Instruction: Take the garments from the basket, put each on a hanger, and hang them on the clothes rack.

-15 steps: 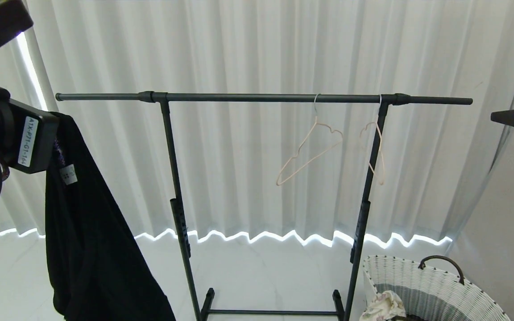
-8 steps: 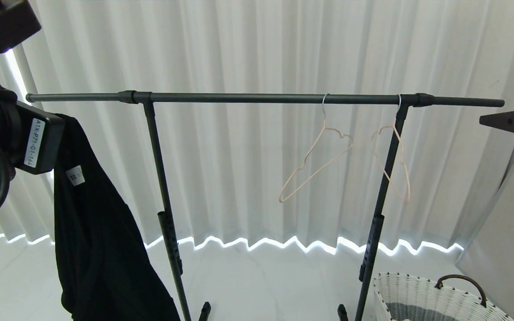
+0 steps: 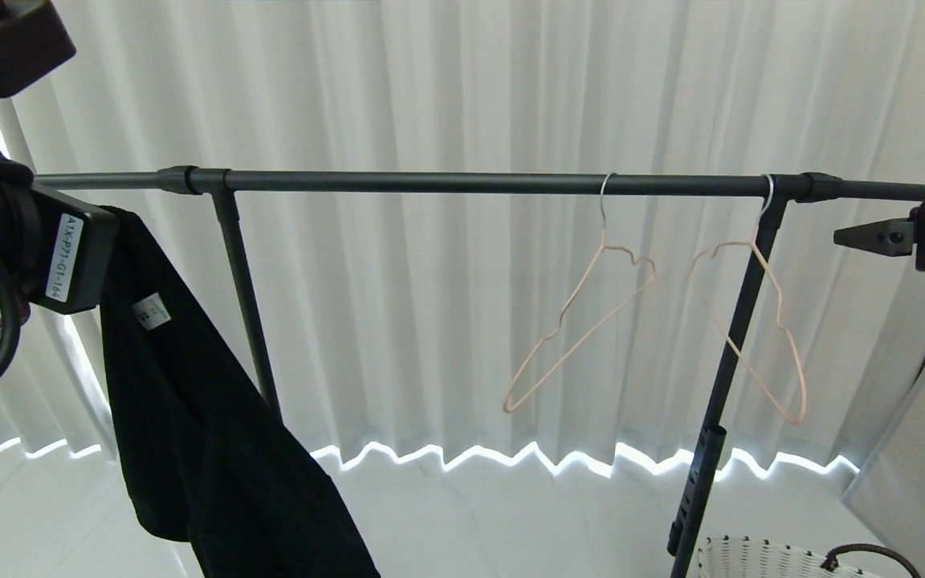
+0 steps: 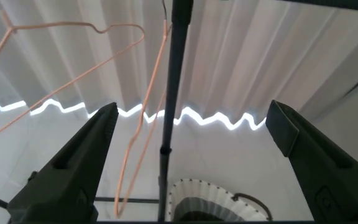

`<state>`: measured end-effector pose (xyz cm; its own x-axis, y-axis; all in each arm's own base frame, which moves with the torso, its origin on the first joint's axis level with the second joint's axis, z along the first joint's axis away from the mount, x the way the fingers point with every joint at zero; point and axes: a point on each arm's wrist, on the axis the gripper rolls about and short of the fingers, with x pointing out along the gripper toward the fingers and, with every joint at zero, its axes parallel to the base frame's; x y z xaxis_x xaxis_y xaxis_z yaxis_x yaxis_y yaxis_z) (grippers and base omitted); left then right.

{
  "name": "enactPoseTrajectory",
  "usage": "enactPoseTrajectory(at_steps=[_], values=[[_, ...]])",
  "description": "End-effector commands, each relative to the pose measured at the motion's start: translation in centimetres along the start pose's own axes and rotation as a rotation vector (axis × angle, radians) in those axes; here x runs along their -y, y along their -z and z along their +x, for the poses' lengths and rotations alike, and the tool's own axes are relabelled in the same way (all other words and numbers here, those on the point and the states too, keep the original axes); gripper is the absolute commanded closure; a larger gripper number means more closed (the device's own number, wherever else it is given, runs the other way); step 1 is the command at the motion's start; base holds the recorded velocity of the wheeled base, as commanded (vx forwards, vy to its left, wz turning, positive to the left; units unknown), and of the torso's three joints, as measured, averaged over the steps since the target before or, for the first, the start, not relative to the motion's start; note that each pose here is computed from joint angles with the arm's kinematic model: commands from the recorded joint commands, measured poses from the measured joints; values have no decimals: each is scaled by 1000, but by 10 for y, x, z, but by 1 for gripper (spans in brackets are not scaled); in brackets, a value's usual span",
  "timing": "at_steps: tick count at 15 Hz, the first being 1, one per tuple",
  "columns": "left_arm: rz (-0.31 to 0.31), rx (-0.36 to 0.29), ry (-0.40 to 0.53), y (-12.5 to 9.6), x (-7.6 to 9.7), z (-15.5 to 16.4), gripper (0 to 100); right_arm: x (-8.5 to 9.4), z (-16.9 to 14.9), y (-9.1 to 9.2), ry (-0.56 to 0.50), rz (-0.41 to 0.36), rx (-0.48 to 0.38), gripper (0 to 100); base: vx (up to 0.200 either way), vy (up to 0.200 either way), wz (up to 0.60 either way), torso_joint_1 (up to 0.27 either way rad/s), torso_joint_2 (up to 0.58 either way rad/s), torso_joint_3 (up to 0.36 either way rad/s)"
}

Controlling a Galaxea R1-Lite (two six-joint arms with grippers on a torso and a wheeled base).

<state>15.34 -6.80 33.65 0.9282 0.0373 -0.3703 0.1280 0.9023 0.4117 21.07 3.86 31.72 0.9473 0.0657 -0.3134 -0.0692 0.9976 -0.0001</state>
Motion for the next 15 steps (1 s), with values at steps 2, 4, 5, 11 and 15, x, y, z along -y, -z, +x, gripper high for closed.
enactPoseTrajectory(at_steps=[2, 4, 5, 11, 15], values=[[3, -5, 0, 0, 1, 1, 100, -6, 40, 11, 2, 74, -100, 0, 0, 0, 0, 0, 0, 0], [0, -9, -2, 2, 0, 1, 100, -20, 66, 22, -9, 199, -169, 0, 0, 0, 0, 0, 0, 0], [0, -24, -11, 4, 0, 4, 100, -27, 76, 28, 0, 240, -199, 0, 0, 0, 0, 0, 0, 0], [3, -42, -15, 8, 1, 7, 100, -37, 112, 53, 136, 208, -304, 0, 0, 0, 0, 0, 0, 0], [12, -59, -11, 15, 2, 7, 100, -38, 112, 54, 139, 200, -333, 0, 0, 0, 0, 0, 0, 0]])
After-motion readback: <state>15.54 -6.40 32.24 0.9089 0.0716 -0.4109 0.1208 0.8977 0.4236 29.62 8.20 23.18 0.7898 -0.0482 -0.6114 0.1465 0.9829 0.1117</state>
